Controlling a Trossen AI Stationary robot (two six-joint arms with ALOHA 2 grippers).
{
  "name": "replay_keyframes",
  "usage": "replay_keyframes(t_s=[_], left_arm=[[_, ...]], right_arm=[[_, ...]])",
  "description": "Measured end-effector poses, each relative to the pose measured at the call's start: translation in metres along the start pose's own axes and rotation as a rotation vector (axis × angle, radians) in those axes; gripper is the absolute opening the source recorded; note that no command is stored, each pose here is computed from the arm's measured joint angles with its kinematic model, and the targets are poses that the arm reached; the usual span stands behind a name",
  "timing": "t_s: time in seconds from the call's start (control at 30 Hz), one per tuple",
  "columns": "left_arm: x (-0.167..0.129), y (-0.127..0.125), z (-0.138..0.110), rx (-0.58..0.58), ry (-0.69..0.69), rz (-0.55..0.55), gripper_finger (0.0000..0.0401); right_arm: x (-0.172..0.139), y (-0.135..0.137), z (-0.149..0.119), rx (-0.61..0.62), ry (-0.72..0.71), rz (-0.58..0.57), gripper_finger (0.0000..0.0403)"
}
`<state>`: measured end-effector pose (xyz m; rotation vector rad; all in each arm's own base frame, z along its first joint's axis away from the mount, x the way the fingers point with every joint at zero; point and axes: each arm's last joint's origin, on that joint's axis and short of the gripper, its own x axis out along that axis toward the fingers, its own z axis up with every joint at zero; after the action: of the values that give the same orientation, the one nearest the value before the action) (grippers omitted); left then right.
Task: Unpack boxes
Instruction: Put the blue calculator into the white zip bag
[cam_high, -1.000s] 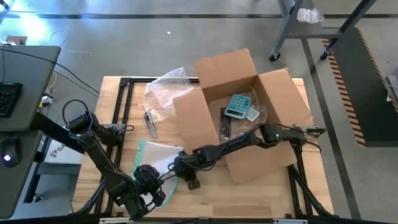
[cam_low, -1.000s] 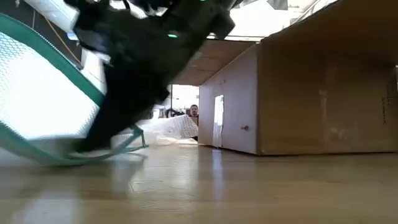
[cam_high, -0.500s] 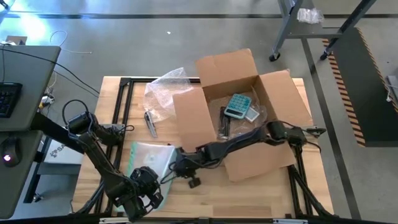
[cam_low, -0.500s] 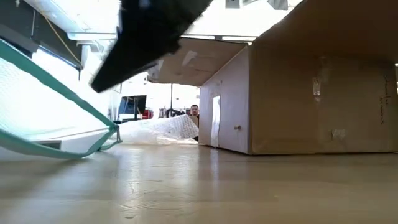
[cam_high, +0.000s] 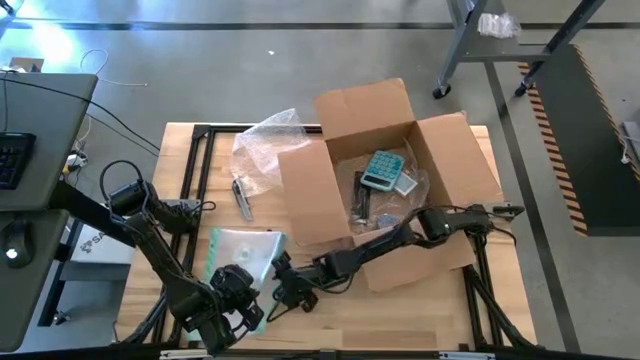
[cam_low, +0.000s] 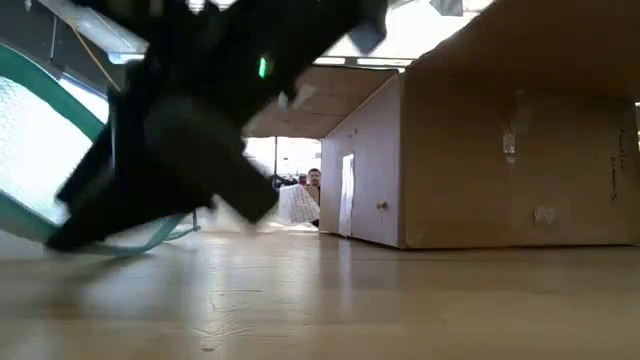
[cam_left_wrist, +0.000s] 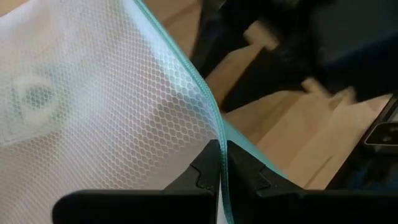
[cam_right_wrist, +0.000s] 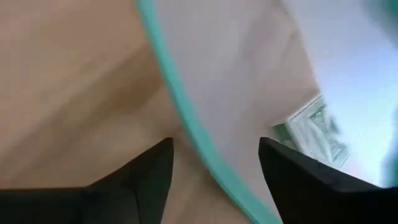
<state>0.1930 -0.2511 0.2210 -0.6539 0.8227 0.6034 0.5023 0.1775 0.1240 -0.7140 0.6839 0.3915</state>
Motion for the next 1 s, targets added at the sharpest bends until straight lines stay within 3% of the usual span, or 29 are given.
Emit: replay_keyframes(t_s=[0.1, 0.23, 0.4, 0.53, 0.6, 0.73, 0.87, 1.0], left_arm=[[0.0, 0.0, 0.0, 0.0, 0.0, -0.002, 0.0], [-0.001, -0.001, -0.001, -0.035, -0.022, -0.021, 0.0], [-0.015, -0.009, -0.001, -0.058, -0.082, -0.117, 0.0], [-0.031, -0.009, -0.004, -0.039, -0.135, -0.142, 0.0], [-0.035, -0.005, -0.007, -0.05, -0.138, -0.126, 0.0], [-0.037, 0.007, -0.009, -0.076, -0.162, -0.068, 0.0], [-0.04, 0.014, -0.008, -0.076, -0.216, -0.044, 0.0], [-0.048, 0.022, -0.006, -0.062, -0.251, -0.033, 0.0]], right_arm=[[0.007, -0.004, -0.006, 0.005, -0.024, 0.019, 0.0223], [0.01, -0.014, -0.011, 0.02, -0.059, 0.037, 0.0187], [0.011, -0.021, -0.015, 0.073, -0.068, 0.035, 0.0116], [0.006, -0.018, -0.015, 0.099, 0.01, 0.008, 0.0033], [-0.006, -0.017, -0.005, 0.072, 0.06, -0.01, 0.001], [-0.048, -0.025, 0.031, 0.013, 0.076, -0.068, 0.0003], [-0.092, -0.035, 0.071, -0.011, 0.048, -0.185, 0.0001], [-0.113, -0.044, 0.09, -0.004, -0.005, -0.187, 0.0001]])
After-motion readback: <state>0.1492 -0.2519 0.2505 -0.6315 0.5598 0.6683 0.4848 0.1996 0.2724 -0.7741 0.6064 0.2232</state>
